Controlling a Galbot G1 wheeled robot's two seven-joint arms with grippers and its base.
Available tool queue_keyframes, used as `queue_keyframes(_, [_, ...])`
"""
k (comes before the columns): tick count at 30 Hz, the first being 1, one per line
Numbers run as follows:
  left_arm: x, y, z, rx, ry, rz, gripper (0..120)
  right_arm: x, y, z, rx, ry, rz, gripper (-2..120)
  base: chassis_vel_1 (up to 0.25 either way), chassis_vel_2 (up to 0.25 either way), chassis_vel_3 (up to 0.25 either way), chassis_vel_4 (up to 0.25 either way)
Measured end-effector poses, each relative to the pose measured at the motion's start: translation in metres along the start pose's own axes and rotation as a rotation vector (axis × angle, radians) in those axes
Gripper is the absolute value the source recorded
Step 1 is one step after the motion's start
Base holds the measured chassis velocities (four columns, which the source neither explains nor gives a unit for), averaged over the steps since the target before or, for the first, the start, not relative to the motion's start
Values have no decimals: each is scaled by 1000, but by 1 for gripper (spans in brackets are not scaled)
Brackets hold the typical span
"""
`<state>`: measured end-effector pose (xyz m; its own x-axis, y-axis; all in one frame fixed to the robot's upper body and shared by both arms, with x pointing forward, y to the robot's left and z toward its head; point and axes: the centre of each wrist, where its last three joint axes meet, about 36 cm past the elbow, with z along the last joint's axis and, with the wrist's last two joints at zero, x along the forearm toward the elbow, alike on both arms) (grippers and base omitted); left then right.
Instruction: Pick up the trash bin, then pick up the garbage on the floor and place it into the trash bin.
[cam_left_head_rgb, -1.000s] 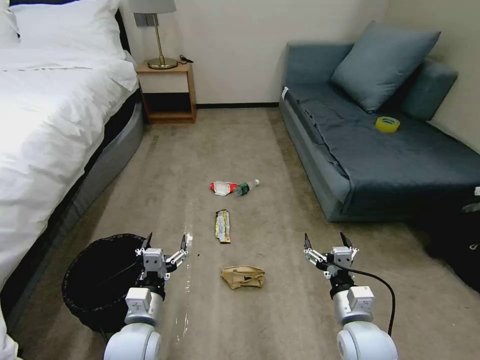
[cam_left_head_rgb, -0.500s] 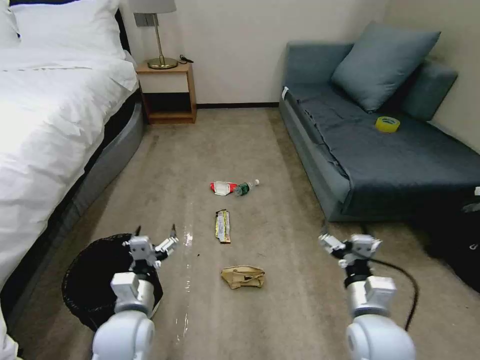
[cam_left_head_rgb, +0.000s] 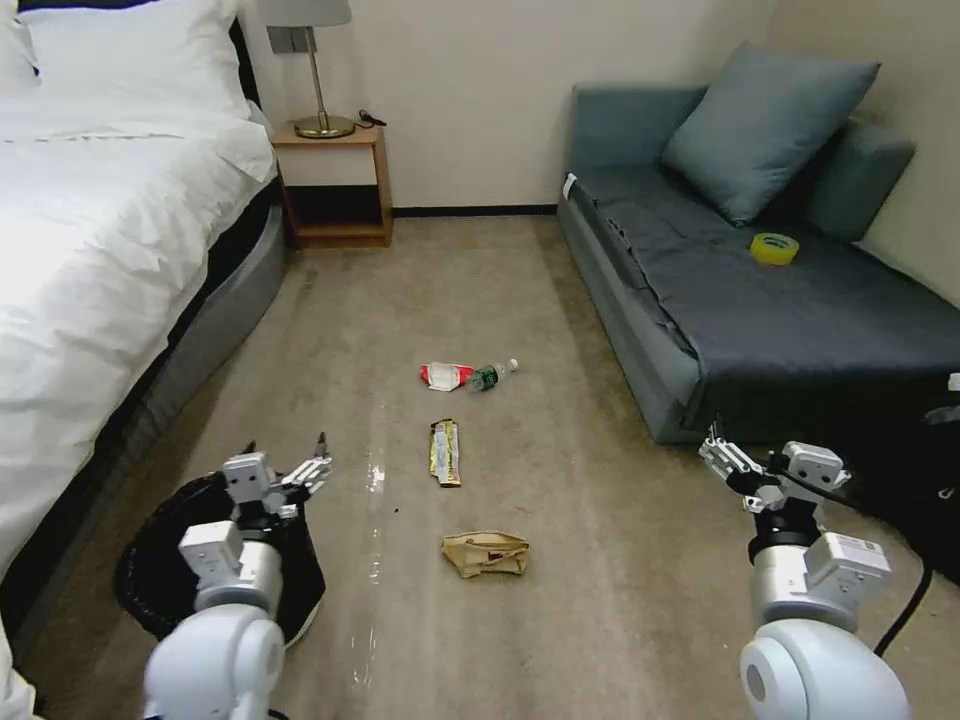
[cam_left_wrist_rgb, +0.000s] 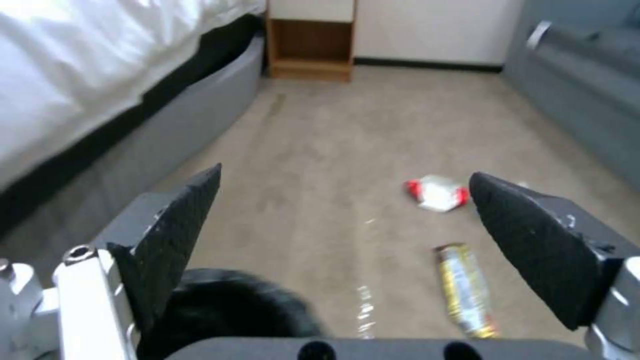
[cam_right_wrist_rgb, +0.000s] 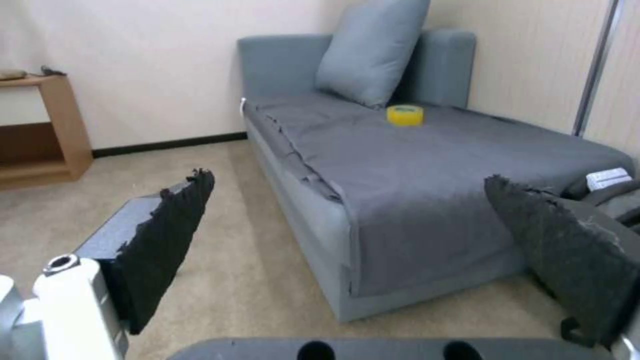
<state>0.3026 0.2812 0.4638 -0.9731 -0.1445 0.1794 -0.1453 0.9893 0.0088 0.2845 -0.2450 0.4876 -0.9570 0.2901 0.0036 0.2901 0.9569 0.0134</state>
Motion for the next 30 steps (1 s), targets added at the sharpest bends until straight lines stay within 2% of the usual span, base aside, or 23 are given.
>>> queue_keyframes(2, [3,13,-9,-36,13,-10,100,-2,-1,0,0,-2,0,100,0,0,0,0])
queue_keyframes(11, [3,16,-10,-42,23,-10,100,-8,-1,-1,-5,-15,-6,100,0,0,0,0])
queue_keyframes(12, [4,18,-12,-43,34,-22,100,-9,0,-1,-7,-17,-7,100,0,0,0,0])
queue_keyframes(13, [4,27,-15,-47,64,-62,100,-10,0,-1,-7,-17,-8,100,0,0,0,0])
queue_keyframes(14, [4,27,-15,-47,64,-62,100,-10,0,-1,-7,-17,-8,100,0,0,0,0])
queue_keyframes(15, [4,33,-17,-51,83,-89,100,-10,0,-1,-7,-17,-9,100,0,0,0,0])
queue_keyframes(17, [6,54,-27,-63,156,-187,100,-12,0,0,-10,-19,-10,100,0,0,0,0])
queue_keyframes(18, [6,60,-30,-68,178,-217,100,-13,1,0,-11,-20,-11,100,0,0,0,0])
queue_keyframes(19, [6,60,-30,-68,178,-217,100,-13,1,0,-11,-20,-11,100,0,0,0,0])
queue_keyframes(21, [8,77,-38,-81,234,-296,100,-13,2,-1,-15,-19,-13,100,0,0,0,0])
queue_keyframes(22, [9,85,-38,-70,247,-310,100,-13,2,-1,-16,-17,-15,100,0,0,0,0])
queue_keyframes(23, [11,96,-31,-54,278,-327,100,-13,3,-1,-16,-15,-16,100,0,0,0,0])
queue_keyframes(30, [5,115,-27,-23,331,-337,100,-12,5,0,-18,-11,-17,100,0,0,0,0])
